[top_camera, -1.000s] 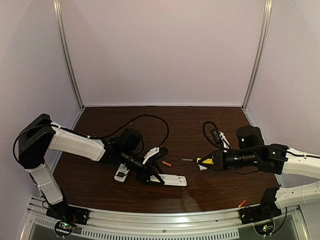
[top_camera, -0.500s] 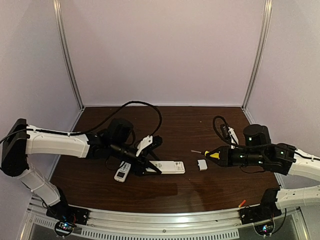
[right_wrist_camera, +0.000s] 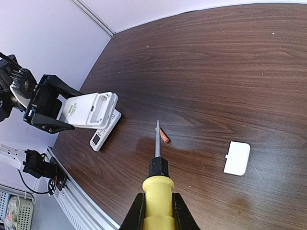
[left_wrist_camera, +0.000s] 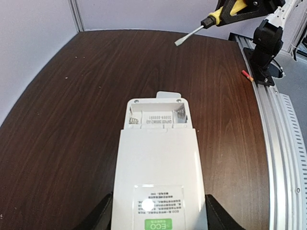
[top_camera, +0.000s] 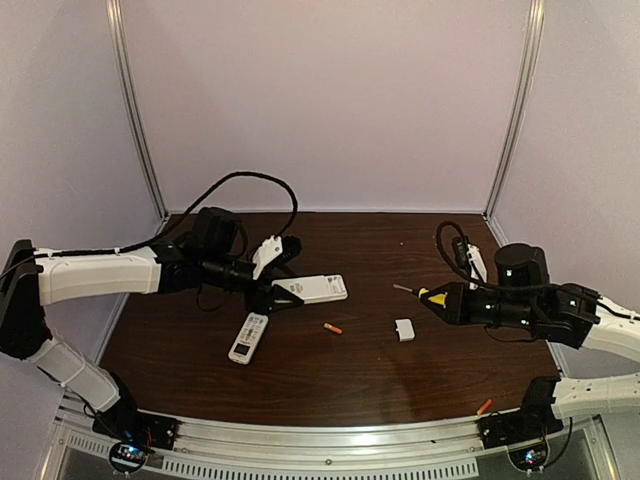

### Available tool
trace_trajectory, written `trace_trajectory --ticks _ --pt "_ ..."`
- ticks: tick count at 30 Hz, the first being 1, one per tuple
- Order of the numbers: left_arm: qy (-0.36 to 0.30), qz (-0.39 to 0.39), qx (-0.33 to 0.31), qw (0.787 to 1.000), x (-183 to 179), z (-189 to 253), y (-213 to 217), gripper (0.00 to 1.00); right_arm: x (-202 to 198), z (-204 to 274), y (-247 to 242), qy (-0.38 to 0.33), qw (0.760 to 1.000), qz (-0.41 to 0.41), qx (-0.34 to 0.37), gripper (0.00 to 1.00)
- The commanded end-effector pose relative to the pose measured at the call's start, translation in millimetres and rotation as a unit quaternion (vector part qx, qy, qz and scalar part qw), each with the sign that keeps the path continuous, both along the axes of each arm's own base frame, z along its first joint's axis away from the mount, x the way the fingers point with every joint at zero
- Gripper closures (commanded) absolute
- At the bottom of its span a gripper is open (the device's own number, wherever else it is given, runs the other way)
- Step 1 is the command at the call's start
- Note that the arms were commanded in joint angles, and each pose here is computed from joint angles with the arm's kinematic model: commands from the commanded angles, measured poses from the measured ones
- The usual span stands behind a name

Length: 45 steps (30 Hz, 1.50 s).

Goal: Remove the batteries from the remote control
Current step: Place the remote control without batteries at the center of the board.

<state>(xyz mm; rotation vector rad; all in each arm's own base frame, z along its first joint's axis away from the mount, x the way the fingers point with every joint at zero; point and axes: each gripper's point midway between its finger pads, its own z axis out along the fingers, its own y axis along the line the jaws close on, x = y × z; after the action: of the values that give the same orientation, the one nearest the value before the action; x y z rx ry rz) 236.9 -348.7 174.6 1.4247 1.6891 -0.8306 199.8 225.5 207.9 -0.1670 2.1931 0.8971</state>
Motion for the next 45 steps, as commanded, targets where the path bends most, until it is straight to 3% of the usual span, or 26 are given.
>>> trace_trajectory --ticks 1,9,21,34,45 --pt "-0.077 -0.006 -0.01 0.997 29.4 26.3 2.0 1.0 5.3 19.3 -6.6 -0.032 0.999 -0.015 -0.003 1.0" --pt "-0.1 -0.007 -0.003 0.995 72.1 17.9 4.3 1.0 3.4 20.9 -9.2 -0.031 0.999 -0.016 -0.003 1.0" --pt "-0.136 -0.018 0.0 0.991 106.5 -9.1 -15.7 1.0 0.2 21.7 -9.3 -0.016 1.0 -0.014 -0.005 1.0" --pt "-0.111 -0.03 -0.009 0.993 119.9 -42.4 -33.3 1.0 2.3 23.1 -3.2 -0.011 1.0 -0.005 -0.011 1.0" --pt "-0.069 -0.034 0.02 0.997 119.2 -93.0 -36.7 1.0 5.4 15.7 5.0 -0.006 1.0 0.006 -0.022 1.0"
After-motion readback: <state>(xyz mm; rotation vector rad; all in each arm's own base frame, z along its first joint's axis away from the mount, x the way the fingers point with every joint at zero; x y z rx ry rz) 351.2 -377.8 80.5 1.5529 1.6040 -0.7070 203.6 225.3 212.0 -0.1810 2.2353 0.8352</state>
